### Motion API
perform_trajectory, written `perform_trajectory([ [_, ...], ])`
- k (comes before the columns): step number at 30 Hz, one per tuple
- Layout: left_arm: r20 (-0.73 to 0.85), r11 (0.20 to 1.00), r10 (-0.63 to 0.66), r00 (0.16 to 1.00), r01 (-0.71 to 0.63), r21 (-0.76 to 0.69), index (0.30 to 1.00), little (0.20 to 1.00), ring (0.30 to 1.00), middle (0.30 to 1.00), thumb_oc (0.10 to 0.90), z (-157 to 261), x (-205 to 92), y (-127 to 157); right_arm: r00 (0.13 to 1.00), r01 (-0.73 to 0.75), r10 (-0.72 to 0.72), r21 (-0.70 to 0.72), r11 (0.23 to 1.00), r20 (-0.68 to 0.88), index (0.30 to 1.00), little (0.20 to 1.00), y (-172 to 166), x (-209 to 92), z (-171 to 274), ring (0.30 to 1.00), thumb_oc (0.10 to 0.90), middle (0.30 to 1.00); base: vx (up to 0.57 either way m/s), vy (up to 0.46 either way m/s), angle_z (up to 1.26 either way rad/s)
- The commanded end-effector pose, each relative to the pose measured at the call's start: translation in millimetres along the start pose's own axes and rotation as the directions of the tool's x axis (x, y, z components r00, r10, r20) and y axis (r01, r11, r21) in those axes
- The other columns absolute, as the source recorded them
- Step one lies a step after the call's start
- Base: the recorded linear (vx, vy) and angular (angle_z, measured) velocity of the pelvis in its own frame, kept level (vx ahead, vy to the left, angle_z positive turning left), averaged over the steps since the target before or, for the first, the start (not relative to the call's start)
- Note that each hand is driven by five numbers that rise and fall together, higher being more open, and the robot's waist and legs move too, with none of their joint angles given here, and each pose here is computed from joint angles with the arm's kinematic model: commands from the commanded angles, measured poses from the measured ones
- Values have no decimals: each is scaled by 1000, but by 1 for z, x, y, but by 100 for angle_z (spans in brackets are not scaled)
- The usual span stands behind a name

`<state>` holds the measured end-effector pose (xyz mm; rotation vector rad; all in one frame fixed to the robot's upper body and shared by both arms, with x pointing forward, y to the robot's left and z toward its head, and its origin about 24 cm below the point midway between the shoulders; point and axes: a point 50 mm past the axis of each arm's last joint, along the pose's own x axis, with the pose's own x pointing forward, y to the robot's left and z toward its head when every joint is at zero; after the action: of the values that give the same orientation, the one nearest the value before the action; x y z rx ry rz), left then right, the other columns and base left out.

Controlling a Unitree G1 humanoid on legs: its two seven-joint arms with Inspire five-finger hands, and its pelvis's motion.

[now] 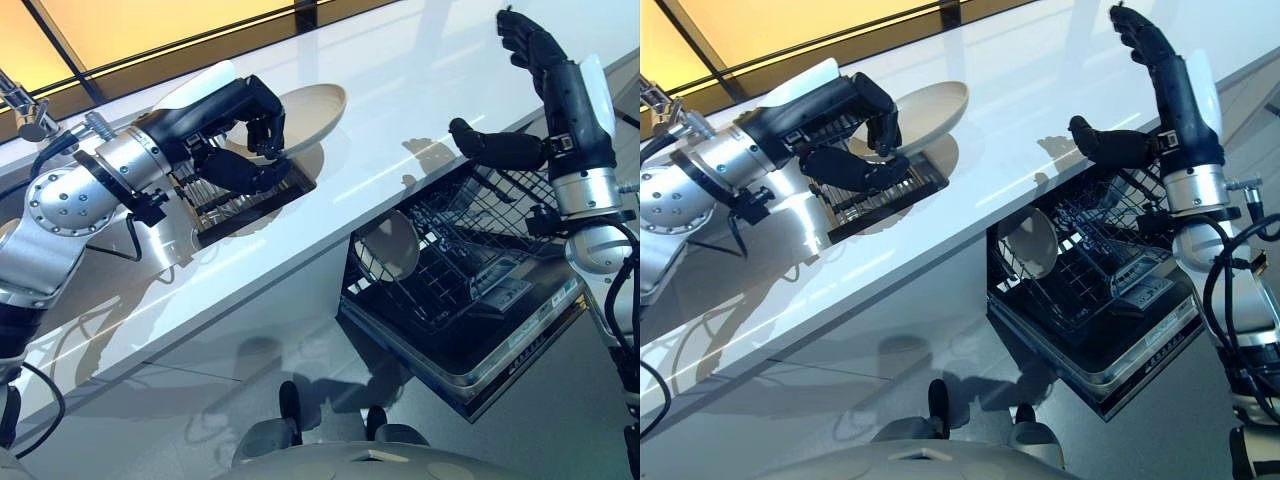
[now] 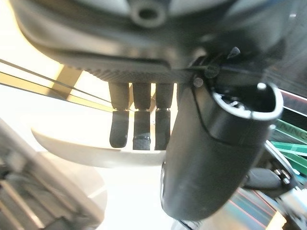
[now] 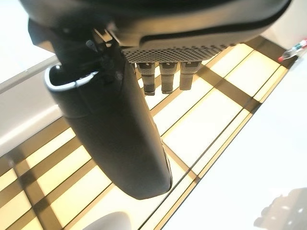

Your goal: Pick up plates and place into dishwasher.

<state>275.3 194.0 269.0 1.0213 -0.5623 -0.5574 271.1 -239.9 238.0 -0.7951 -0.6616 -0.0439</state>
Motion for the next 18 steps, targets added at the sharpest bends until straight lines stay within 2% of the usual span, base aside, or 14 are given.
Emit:
perform_trajectory([
  [1,162,988,136,977,-146,51,300,200,300,300,100,33,9,44,956,16,30,-154,988,293,900,900,-26,30,56,900,800,900,65,-18,-4],
  [3,181,991,114,977,-125,52,300,200,300,300,100,36,14,44,950,-33,105,-239,971,294,900,900,-25,36,59,900,800,900,36,-5,-1],
  [5,192,992,100,976,-112,53,300,200,300,300,100,38,18,44,946,-35,148,-362,931,290,900,900,-24,40,59,900,800,900,48,-5,-2],
  [11,213,995,73,974,-87,57,300,200,300,300,100,45,28,44,918,-14,240,-581,814,315,900,900,-24,53,70,900,800,900,0,0,0],
  [15,229,995,66,971,-81,57,300,200,300,300,100,48,30,43,897,-4,304,-683,730,320,900,900,-19,57,74,900,800,900,13,0,-4],
  [18,235,996,55,970,-70,57,300,200,300,300,100,49,32,42,892,7,316,-707,707,324,900,900,-18,60,75,900,800,900,7,-3,-1],
])
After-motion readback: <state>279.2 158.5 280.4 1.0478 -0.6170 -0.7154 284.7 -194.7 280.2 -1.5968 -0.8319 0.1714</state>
